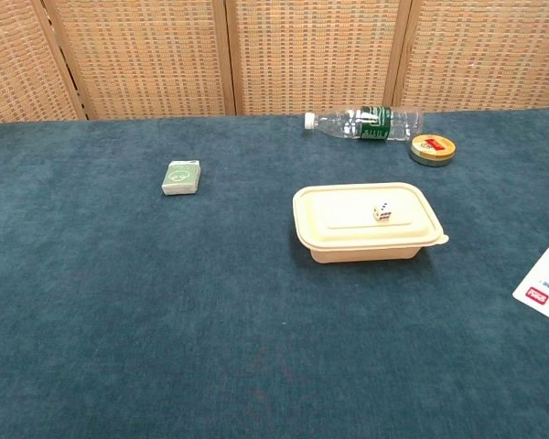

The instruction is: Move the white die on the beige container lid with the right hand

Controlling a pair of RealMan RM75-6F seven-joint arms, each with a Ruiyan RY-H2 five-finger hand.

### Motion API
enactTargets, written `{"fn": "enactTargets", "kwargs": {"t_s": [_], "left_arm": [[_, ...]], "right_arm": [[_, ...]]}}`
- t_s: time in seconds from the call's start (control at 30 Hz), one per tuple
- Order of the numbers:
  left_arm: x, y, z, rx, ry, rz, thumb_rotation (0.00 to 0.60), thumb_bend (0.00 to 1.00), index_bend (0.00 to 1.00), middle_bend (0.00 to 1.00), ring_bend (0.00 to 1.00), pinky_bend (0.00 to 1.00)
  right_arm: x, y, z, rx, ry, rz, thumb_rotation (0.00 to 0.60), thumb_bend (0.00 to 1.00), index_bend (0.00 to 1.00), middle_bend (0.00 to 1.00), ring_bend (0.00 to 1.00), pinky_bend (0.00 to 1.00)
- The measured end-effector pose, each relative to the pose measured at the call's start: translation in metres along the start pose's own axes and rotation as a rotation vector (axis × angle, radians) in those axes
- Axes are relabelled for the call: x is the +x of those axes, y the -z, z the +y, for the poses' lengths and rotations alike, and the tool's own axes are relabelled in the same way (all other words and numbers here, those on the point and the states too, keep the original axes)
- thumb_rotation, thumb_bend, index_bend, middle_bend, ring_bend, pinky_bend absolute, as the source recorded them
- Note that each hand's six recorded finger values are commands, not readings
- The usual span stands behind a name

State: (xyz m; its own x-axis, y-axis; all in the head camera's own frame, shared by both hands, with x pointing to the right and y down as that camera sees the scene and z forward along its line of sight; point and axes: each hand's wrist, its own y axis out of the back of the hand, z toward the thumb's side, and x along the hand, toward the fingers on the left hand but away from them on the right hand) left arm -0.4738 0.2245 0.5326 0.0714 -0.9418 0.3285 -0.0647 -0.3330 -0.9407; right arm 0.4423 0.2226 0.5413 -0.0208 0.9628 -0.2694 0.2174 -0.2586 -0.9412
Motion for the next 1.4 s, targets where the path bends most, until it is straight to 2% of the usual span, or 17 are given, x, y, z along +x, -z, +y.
{"fn": "enactTargets", "kwargs": {"t_s": [0.23,0.33,0.4,0.5,0.57,0.6,0.7,0.77,0.87,1.13,1.4], "left_arm": [[0.002,0.001,-0.001,0.001,0.004,0.007,0.6,0.0,0.0,0.0,0.0,0.0],[0.003,0.0,-0.001,-0.001,0.003,0.006,0.6,0.0,0.0,0.0,0.0,0.0],[0.004,0.0,-0.001,0.002,0.001,0.007,0.6,0.0,0.0,0.0,0.0,0.0],[0.006,0.0,-0.003,0.008,0.008,0.01,0.6,0.0,0.0,0.0,0.0,0.0],[0.008,0.0,-0.005,0.014,0.013,0.013,0.6,0.0,0.0,0.0,0.0,0.0],[0.01,0.0,-0.005,0.016,0.014,0.014,0.6,0.0,0.0,0.0,0.0,0.0],[0.014,-0.001,-0.007,0.024,0.017,0.02,0.6,0.0,0.0,0.0,0.0,0.0],[0.016,0.0,-0.009,0.029,0.021,0.027,0.6,0.0,0.0,0.0,0.0,0.0],[0.02,0.003,-0.012,0.034,0.032,0.042,0.6,0.0,0.0,0.0,0.0,0.0],[0.028,0.009,-0.017,0.038,0.053,0.073,0.6,0.0,0.0,0.0,0.0,0.0],[0.031,0.013,-0.019,0.032,0.068,0.084,0.6,0.0,0.0,0.0,0.0,0.0]], "right_arm": [[-0.001,-0.001,-0.003,-0.006,-0.017,0.006,0.6,0.0,0.0,0.0,0.0,0.05],[-0.004,-0.005,-0.006,0.0,-0.035,0.033,0.6,0.0,0.05,0.0,0.0,0.05],[-0.01,-0.01,-0.007,0.007,-0.041,0.066,0.6,0.0,0.11,0.0,0.0,0.05],[-0.028,-0.021,-0.007,0.001,-0.048,0.132,0.6,0.04,0.28,0.03,0.0,0.05],[-0.041,-0.031,-0.006,-0.038,-0.056,0.177,0.6,0.15,0.38,0.08,0.0,0.05],[-0.048,-0.035,-0.005,-0.062,-0.062,0.198,0.6,0.18,0.39,0.08,0.0,0.05],[-0.074,-0.054,-0.005,-0.166,-0.092,0.271,0.6,0.23,0.4,0.09,0.0,0.05],[-0.097,-0.07,-0.006,-0.237,-0.133,0.325,0.6,0.24,0.41,0.09,0.0,0.05],[-0.127,-0.096,-0.011,-0.287,-0.207,0.38,0.6,0.26,0.41,0.09,0.0,0.05],[-0.178,-0.153,-0.041,-0.209,-0.364,0.41,0.6,0.31,0.41,0.09,0.0,0.05],[-0.19,-0.197,-0.073,-0.132,-0.431,0.422,0.6,0.31,0.41,0.09,0.0,0.05]]}}
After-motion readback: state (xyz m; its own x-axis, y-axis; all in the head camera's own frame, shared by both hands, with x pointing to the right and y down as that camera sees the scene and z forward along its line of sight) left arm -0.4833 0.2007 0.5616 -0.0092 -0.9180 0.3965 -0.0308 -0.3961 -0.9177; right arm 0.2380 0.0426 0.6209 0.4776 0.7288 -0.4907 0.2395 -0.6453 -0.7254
